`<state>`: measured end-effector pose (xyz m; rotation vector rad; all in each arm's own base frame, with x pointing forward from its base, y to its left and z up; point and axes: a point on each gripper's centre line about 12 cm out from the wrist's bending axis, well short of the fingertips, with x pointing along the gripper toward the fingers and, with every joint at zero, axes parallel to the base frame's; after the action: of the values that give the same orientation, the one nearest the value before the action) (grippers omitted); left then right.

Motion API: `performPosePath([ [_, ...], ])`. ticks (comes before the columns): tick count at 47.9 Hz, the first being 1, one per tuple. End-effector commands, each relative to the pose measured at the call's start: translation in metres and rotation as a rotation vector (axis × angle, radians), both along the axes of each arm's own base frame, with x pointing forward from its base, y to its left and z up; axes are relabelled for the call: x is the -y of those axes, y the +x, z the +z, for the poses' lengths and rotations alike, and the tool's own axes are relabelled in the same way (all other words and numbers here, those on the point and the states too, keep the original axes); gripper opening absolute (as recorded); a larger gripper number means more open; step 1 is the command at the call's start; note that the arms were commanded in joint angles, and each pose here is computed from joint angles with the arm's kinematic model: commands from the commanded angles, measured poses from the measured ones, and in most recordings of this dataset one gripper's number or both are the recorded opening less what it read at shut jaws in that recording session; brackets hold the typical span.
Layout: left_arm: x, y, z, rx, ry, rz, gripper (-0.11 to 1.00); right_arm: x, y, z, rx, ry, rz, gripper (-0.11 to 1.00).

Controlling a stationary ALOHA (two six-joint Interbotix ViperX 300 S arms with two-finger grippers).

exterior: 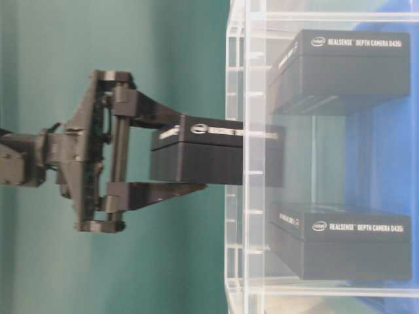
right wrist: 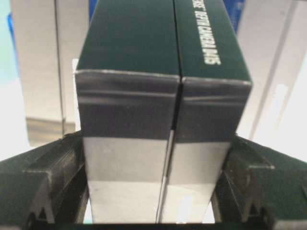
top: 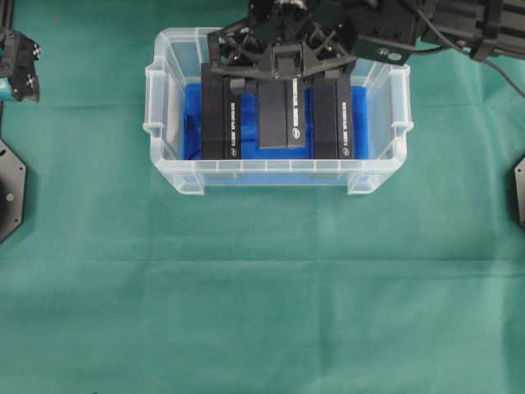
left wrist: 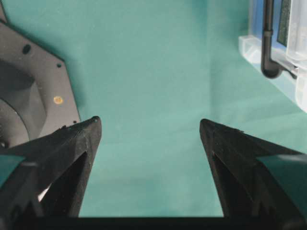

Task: Take out the box from the case.
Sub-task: 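Lift the middle box with the right gripper out of the bin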

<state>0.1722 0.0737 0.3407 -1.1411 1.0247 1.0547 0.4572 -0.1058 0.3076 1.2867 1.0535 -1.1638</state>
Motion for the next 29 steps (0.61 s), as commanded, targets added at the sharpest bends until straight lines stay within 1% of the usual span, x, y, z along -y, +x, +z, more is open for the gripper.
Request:
performPosePath([
  [1, 0.000, 0.000, 0.004, 0.015, 0.009, -0.001, 0.83, -0.002, -0.009, 0.043, 0.085, -0.022, -0.001, 0.68],
  [18, 0.001, 0.000, 0.004, 0.015, 0.007, -0.003, 0.83, -0.003, -0.017, 0.075, 0.095, -0.032, -0.004, 0.68],
  [29, 0.001, 0.000, 0.004, 0.013, 0.006, -0.001, 0.83, -0.005, -0.020, 0.079, 0.080, -0.028, -0.003, 0.68],
])
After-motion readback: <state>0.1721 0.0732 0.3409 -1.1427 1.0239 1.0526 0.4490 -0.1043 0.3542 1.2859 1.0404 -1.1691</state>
